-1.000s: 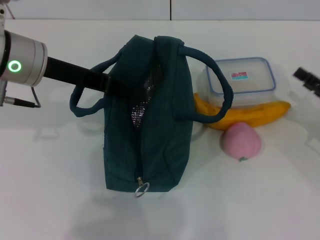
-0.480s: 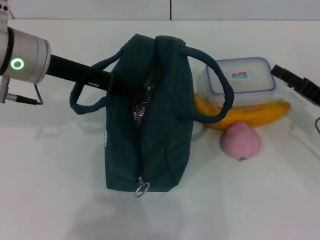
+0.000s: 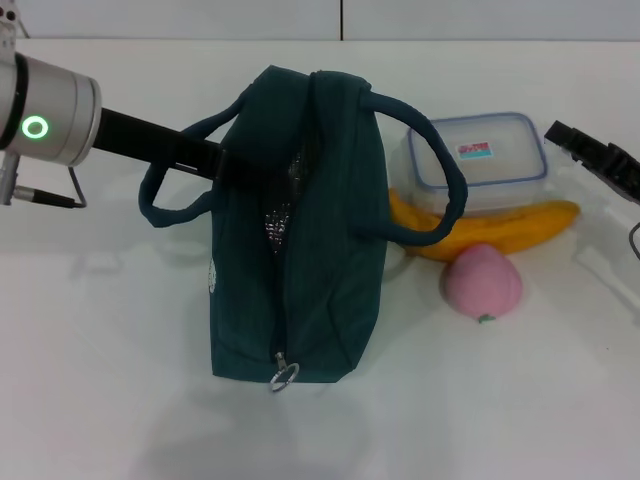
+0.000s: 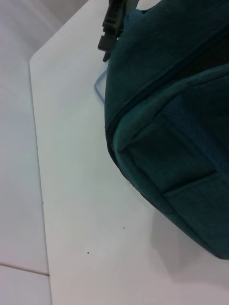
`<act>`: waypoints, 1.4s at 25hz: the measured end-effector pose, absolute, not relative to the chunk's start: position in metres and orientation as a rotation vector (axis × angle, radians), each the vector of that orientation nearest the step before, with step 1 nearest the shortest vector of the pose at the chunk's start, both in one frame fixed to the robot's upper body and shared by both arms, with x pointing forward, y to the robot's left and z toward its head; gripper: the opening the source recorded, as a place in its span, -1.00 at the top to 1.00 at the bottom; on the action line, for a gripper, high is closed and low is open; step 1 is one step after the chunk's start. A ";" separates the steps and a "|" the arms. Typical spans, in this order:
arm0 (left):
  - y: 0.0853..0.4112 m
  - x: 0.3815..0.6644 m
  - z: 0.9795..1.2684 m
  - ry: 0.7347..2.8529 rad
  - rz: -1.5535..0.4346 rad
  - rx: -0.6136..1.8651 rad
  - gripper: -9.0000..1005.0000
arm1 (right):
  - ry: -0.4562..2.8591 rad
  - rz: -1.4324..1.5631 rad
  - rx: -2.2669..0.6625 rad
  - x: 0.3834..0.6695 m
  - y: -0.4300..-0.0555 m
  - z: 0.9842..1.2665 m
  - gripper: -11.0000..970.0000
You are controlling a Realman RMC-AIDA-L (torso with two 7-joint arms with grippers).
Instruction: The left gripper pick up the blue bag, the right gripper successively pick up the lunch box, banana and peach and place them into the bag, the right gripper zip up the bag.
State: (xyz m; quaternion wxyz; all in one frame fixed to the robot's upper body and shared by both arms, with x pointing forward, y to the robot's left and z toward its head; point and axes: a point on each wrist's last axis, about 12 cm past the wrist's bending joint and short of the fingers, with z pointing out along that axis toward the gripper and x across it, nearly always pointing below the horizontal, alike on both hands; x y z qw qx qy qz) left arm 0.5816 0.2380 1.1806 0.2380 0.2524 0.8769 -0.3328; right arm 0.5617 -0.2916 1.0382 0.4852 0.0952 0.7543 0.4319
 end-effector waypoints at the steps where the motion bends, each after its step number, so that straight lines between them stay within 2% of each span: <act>1: 0.238 0.582 1.180 2.402 -0.912 0.694 0.86 | 1.833 1.053 0.240 0.562 -0.292 1.038 -0.43; 3: 0.237 0.582 1.180 2.402 -0.912 0.699 0.86 | 1.835 1.058 0.235 0.564 -0.290 1.039 -0.40; 8: 0.237 0.581 1.180 2.402 -0.913 0.700 0.86 | 1.850 1.081 0.223 0.565 -0.282 1.039 0.06; 14: 0.235 0.580 1.180 2.397 -0.921 0.711 0.86 | 1.855 1.123 0.225 0.568 -0.269 1.039 0.47; 17: 0.234 0.580 1.179 2.395 -0.926 0.721 0.85 | 1.851 1.138 0.245 0.567 -0.267 1.038 0.86; 22: 0.235 0.578 1.177 2.402 -0.929 0.718 0.85 | 1.812 1.225 0.349 0.561 -0.269 1.038 0.92; 35: 0.235 0.578 1.176 2.404 -0.929 0.718 0.85 | 1.623 1.377 0.593 0.537 -0.291 1.039 0.92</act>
